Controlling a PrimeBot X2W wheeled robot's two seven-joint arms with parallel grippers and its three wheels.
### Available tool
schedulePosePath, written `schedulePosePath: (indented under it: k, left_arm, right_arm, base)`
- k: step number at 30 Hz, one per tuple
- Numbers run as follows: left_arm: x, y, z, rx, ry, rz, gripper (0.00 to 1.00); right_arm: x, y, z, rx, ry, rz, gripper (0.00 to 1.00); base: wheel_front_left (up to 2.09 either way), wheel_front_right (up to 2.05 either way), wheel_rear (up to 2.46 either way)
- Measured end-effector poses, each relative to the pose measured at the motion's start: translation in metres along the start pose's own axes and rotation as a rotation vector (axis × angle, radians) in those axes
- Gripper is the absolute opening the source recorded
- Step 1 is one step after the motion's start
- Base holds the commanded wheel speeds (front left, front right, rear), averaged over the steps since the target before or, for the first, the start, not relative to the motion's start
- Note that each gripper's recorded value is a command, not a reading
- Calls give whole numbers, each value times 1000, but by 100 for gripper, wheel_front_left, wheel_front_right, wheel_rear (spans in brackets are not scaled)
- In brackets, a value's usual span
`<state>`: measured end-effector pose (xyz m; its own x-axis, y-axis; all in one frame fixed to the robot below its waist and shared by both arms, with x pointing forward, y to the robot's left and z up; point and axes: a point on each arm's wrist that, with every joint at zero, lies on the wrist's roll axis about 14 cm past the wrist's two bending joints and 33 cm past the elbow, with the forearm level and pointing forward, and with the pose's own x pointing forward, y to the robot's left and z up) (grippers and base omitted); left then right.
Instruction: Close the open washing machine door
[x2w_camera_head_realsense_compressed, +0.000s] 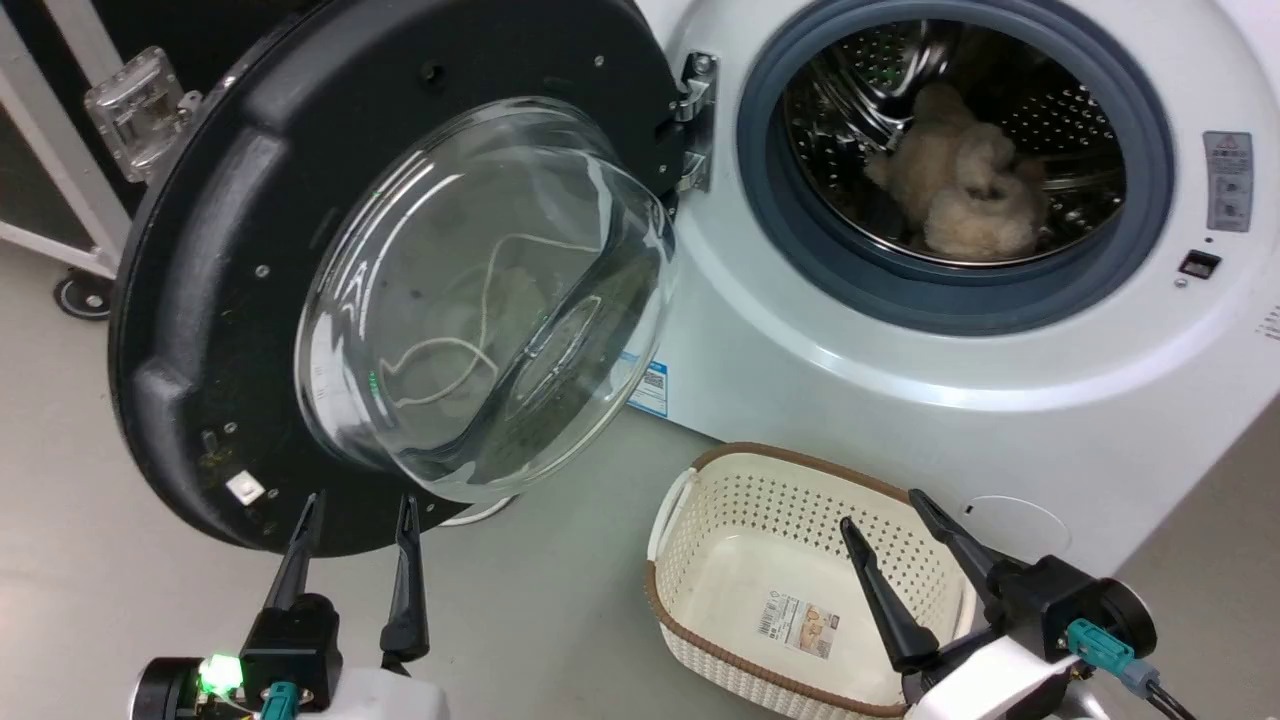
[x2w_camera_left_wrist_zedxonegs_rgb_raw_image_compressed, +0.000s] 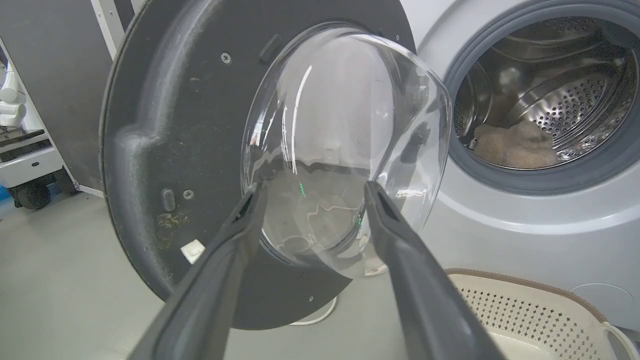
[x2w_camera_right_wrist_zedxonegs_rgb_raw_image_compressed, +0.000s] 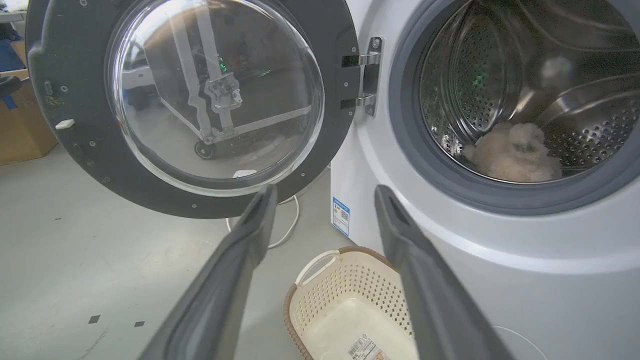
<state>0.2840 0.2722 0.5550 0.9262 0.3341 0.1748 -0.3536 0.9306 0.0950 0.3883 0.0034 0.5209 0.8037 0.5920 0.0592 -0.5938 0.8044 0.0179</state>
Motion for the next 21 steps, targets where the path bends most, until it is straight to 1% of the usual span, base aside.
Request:
schedulePosePath:
  k: [21]
  left_arm:
    - [-20,26,1,11,-16,85,100]
  right_arm:
    - [15,39,-11,25,6,136,100]
  base:
    - [0,0,0]
